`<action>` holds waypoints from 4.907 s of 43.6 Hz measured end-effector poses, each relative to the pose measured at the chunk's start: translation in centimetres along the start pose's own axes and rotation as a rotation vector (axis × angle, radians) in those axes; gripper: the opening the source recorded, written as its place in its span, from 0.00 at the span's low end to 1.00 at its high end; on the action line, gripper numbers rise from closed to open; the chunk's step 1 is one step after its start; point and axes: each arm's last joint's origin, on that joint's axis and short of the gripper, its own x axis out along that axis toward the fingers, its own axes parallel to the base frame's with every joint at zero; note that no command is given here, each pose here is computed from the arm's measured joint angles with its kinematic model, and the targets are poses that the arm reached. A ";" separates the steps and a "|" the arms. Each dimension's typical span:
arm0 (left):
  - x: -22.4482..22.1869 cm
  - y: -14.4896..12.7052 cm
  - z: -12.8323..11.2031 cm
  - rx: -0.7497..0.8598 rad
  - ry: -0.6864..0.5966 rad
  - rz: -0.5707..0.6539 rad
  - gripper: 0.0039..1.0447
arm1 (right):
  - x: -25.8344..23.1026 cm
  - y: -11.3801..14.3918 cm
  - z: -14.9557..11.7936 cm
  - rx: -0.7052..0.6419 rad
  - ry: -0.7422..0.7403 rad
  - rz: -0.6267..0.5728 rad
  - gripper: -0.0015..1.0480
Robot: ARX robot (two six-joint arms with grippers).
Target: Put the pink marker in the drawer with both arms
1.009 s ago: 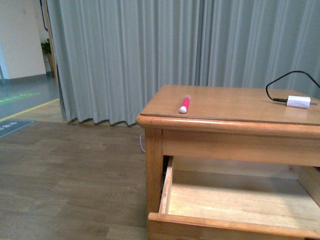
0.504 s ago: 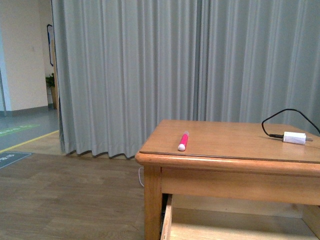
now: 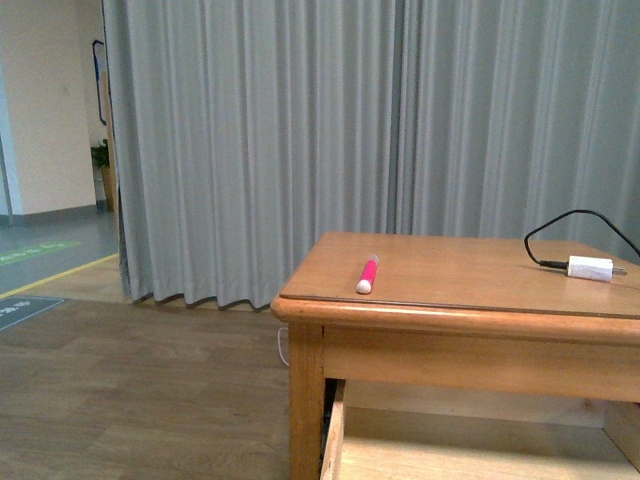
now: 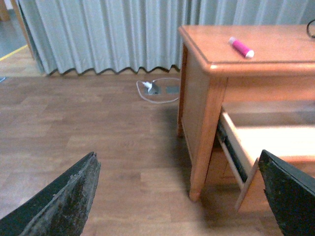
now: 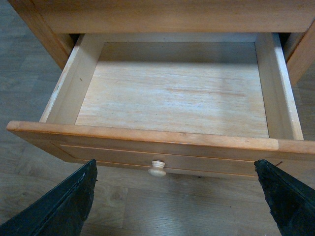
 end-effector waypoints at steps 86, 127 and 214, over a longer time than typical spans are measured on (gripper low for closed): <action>36.9 -16.7 4.5 0.064 0.416 -0.104 0.55 | 0.0 0.0 0.0 0.000 0.000 0.000 0.92; 22.0 -13.6 6.9 0.418 0.047 -0.835 0.14 | 0.0 0.0 0.0 0.000 0.000 0.000 0.92; 2.1 0.5 0.2 -0.221 0.155 -0.034 0.94 | 0.0 0.0 0.0 0.000 0.000 0.000 0.92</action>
